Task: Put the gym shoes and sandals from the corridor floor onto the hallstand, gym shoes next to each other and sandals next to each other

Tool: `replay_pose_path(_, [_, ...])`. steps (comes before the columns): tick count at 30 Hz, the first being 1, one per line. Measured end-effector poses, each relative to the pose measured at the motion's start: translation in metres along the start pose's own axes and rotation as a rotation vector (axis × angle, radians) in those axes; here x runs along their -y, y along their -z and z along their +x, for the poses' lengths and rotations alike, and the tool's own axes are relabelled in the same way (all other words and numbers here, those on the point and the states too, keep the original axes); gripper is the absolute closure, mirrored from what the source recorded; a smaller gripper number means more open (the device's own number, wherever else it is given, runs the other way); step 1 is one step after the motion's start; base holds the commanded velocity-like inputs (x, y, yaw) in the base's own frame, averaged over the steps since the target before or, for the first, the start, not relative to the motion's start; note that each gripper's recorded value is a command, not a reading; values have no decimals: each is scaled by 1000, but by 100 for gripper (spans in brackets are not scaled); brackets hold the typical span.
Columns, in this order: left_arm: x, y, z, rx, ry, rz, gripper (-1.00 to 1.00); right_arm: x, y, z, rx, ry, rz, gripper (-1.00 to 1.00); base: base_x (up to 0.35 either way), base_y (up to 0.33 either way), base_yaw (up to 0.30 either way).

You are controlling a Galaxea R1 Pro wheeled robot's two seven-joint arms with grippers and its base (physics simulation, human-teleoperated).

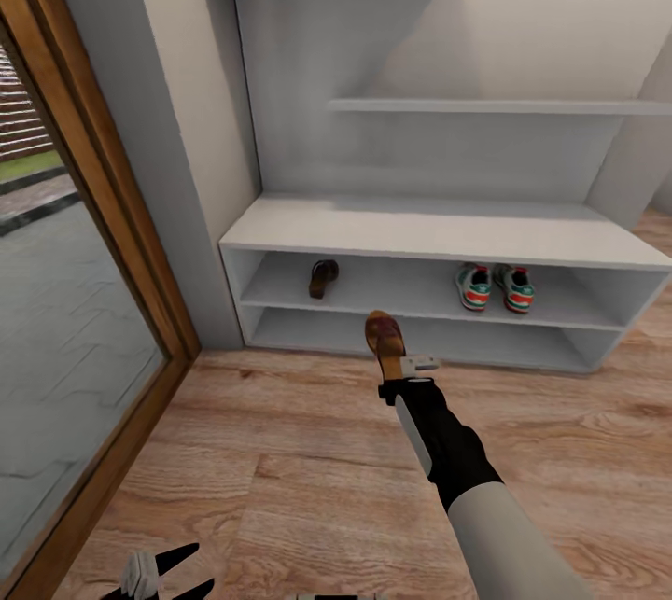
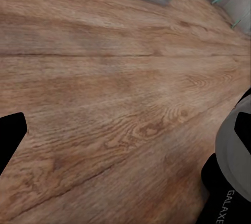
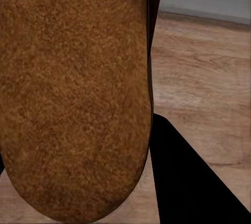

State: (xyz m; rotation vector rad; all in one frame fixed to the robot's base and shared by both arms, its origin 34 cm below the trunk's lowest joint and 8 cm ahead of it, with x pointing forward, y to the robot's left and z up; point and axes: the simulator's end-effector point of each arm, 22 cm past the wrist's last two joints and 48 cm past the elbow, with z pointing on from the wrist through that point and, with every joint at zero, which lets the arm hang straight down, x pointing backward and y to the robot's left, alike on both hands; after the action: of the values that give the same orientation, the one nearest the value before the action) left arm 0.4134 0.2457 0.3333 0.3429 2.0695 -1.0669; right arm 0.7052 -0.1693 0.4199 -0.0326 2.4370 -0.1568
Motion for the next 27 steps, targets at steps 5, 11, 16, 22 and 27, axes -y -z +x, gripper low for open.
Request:
replay_pose_path(5, [0,0,0,0,-1,1,-100,0,0,0,-1,1,1,100,281,0,5])
replay_pose_path(11, [0,0,0,1,-1,1,-100,5,-1,1,-4,2,21,100,135,0,1])
replay_pose_path(16, [0,0,0,1,1,-1,-100,21,0,2,-4,-2,93,100,24,0,0])
replay_pose_path(22, [0,-1,1,0,3,-2,-100,26,1,1,-4,-3,120,100,14,0,0])
replay_pose_path(27, [4,-6,2,6,10,5,-100,27,1,1,-3,-3,121,100,171,65,0])
